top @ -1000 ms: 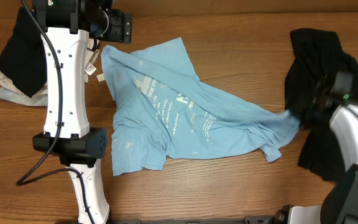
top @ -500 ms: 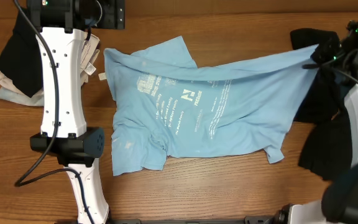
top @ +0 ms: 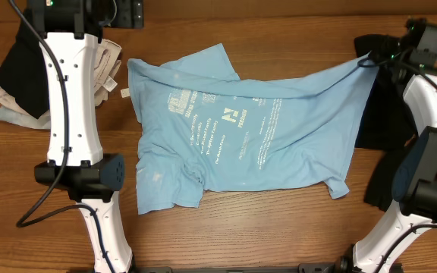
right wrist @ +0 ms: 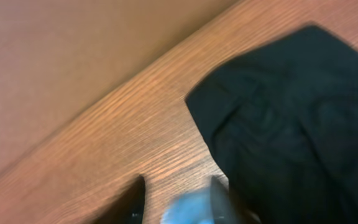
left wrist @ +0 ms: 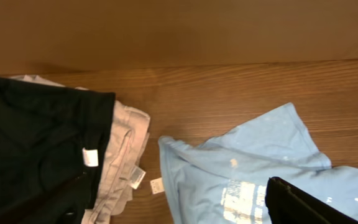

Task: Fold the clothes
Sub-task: 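Move the left gripper to the T-shirt's lower left hem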

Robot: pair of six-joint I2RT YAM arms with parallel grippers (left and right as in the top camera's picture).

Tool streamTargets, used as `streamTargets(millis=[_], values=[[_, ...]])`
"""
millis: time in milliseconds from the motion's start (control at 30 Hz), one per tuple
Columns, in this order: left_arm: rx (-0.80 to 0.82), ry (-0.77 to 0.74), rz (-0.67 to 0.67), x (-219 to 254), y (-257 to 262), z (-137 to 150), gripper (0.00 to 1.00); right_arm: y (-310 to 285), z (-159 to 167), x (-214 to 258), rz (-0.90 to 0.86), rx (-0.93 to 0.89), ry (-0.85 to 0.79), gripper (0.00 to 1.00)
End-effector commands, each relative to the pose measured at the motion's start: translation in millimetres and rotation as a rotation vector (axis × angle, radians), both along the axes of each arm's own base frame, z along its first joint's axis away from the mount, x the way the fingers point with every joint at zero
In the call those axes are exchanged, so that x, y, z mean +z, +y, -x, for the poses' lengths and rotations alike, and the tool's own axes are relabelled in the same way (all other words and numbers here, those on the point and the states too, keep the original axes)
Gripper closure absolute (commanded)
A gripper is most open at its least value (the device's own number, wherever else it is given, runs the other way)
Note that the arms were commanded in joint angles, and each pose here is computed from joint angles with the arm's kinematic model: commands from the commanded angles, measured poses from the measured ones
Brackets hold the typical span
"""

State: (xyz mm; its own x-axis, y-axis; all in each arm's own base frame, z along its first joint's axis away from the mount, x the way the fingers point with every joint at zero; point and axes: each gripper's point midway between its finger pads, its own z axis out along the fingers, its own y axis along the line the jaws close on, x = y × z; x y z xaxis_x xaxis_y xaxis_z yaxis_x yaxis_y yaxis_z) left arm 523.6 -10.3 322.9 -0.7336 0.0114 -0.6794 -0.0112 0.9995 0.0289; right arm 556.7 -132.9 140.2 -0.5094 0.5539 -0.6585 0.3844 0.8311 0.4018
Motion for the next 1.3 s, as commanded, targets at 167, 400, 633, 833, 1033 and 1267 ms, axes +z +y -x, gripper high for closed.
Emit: streamTargets(millis=[167,400,633,833,1033,1267], values=[[0.001,-0.024,0.065,41,15,43,0.04,9,18,111,0.027,0.048,0.016,0.08],[0.015,-0.016,0.069,84,14,124,0.03,36,103,187,-0.023,0.055,0.133,0.0],[-0.069,-0.016,0.189,97,-14,154,0.0,69,175,191,-0.108,0.125,0.289,0.02],[0.09,0.189,0.185,47,1,208,0.0,85,224,180,-0.13,0.096,0.432,0.09],[0.257,0.408,0.236,-34,4,252,0.0,101,252,150,-0.095,0.056,0.531,0.1],[0.375,0.586,0.269,-131,3,271,0.0,128,278,65,-0.12,0.084,0.69,0.1]])
